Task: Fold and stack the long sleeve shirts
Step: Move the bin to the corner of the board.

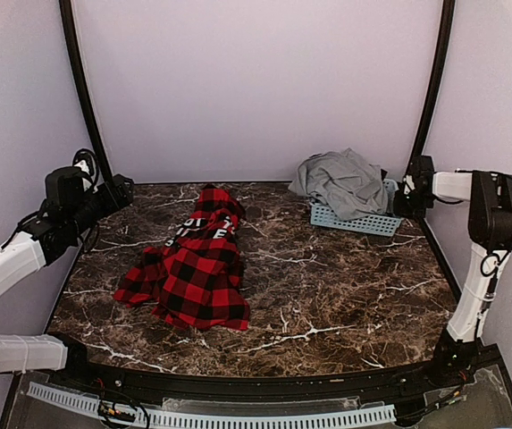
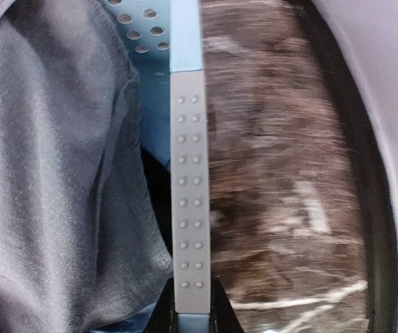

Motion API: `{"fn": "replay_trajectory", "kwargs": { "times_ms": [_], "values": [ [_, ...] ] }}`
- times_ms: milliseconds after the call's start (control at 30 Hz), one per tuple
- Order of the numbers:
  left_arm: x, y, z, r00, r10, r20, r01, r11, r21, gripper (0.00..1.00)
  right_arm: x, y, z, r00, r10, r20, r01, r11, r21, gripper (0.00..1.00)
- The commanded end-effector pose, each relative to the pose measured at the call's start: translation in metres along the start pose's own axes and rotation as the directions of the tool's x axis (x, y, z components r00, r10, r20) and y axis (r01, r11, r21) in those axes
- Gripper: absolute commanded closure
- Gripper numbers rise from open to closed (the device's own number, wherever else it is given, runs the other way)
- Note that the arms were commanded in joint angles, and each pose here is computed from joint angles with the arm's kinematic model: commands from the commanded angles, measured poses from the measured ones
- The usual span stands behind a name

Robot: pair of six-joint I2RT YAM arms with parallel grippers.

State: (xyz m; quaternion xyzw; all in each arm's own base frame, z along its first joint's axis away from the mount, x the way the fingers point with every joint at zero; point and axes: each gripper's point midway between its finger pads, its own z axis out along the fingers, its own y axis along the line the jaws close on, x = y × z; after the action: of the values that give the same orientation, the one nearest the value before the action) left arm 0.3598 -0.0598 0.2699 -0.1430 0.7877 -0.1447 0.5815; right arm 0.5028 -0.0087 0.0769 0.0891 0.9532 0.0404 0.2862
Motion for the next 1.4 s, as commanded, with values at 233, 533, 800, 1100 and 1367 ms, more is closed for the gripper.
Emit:
{"fn": "replay_trajectory", "kwargs": {
  "times_ms": [233,533,800,1100,1367],
  "values": [
    [0.007,-0.001,0.004,1.0,-0.002,-0.006,0.002,1.0,0.015,0.01,-0.041,-0.117,-0.025,0.986,0.097,0.136,-0.128,0.96,0.248,0.97],
    [0.011,-0.001,0.006,1.0,-0.004,-0.02,0.004,1.0,0.015,0.01,-0.085,-0.138,-0.015,0.985,0.033,0.171,-0.081,0.956,0.282,0.87],
    [0.019,0.005,0.009,0.999,0.004,-0.042,-0.005,1.0,-0.009,0.01,-0.123,-0.153,0.003,0.981,-0.039,0.189,-0.03,0.936,0.35,0.85],
    [0.041,0.005,0.018,0.993,0.01,-0.119,-0.01,1.0,0.0,0.01,-0.15,-0.148,-0.031,0.964,-0.08,0.253,-0.022,0.926,0.377,0.43],
    [0.08,-0.045,0.027,0.954,0.163,-0.253,-0.118,0.976,0.184,0.01,-0.108,-0.046,-0.098,0.928,-0.1,0.359,0.004,0.966,0.257,0.31]
  ]
}}
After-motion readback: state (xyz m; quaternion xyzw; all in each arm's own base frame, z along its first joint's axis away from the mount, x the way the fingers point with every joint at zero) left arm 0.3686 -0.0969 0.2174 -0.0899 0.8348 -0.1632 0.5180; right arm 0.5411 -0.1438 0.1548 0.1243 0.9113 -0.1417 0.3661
